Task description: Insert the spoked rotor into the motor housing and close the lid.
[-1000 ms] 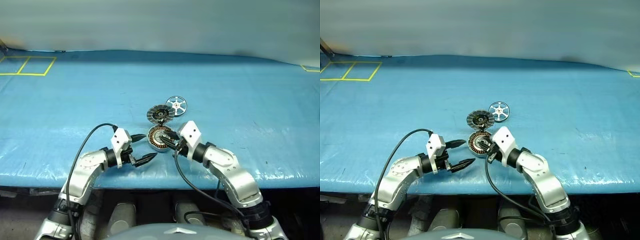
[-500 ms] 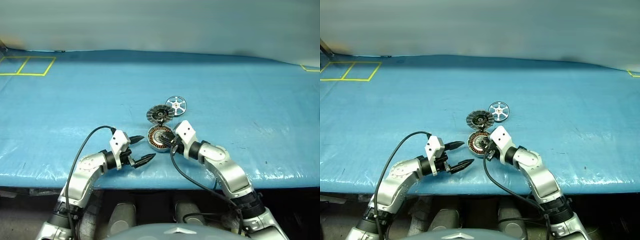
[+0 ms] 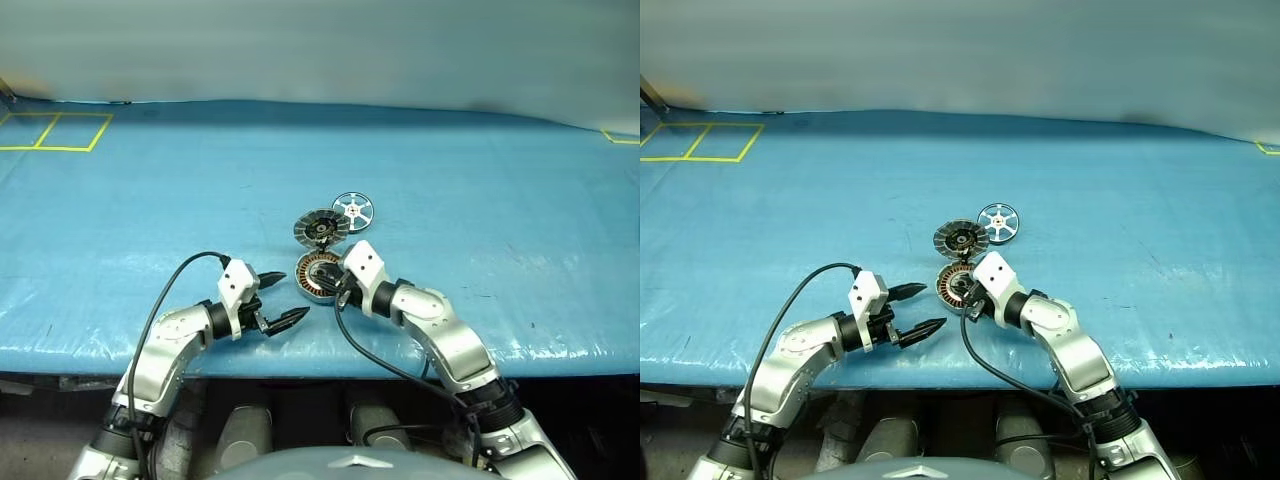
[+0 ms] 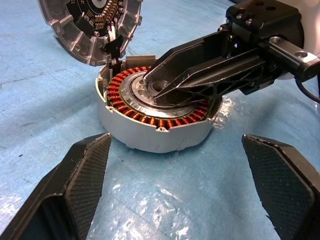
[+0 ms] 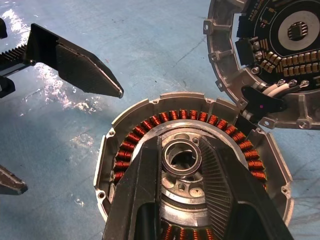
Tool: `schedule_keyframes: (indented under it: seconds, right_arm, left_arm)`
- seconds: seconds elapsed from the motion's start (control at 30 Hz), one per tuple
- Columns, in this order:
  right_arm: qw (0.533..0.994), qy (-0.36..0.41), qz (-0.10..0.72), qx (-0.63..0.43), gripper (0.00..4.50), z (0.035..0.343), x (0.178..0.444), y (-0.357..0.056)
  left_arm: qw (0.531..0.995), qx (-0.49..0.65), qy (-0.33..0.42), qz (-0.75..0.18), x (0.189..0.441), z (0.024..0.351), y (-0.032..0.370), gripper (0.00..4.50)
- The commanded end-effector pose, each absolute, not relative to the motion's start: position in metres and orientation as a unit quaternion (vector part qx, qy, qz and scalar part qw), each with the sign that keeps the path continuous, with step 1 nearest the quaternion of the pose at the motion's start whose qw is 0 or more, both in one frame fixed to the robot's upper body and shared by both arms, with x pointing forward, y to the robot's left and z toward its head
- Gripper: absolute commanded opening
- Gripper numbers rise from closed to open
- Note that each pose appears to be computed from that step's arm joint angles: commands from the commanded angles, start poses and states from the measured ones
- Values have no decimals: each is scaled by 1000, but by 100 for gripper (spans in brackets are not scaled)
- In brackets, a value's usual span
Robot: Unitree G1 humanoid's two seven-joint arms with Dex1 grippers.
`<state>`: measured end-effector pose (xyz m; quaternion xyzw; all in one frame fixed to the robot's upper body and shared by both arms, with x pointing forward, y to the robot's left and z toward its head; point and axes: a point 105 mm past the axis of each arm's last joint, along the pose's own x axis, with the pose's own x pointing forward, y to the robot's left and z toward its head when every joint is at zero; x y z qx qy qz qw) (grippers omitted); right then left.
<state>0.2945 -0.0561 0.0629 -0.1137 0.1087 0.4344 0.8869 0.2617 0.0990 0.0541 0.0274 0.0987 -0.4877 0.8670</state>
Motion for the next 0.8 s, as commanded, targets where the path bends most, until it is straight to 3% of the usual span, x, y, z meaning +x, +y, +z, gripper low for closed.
schedule_keyframes:
  seconds: [0.03, 0.8]
  right_arm:
    - [893, 83, 425, -118, 111, 77, 301, -59]
    - [884, 105, 438, -127, 111, 65, 295, -57]
  left_arm:
    - [868, 32, 74, -490, 263, 69, 97, 450]
    - [872, 31, 87, -481, 263, 60, 104, 450]
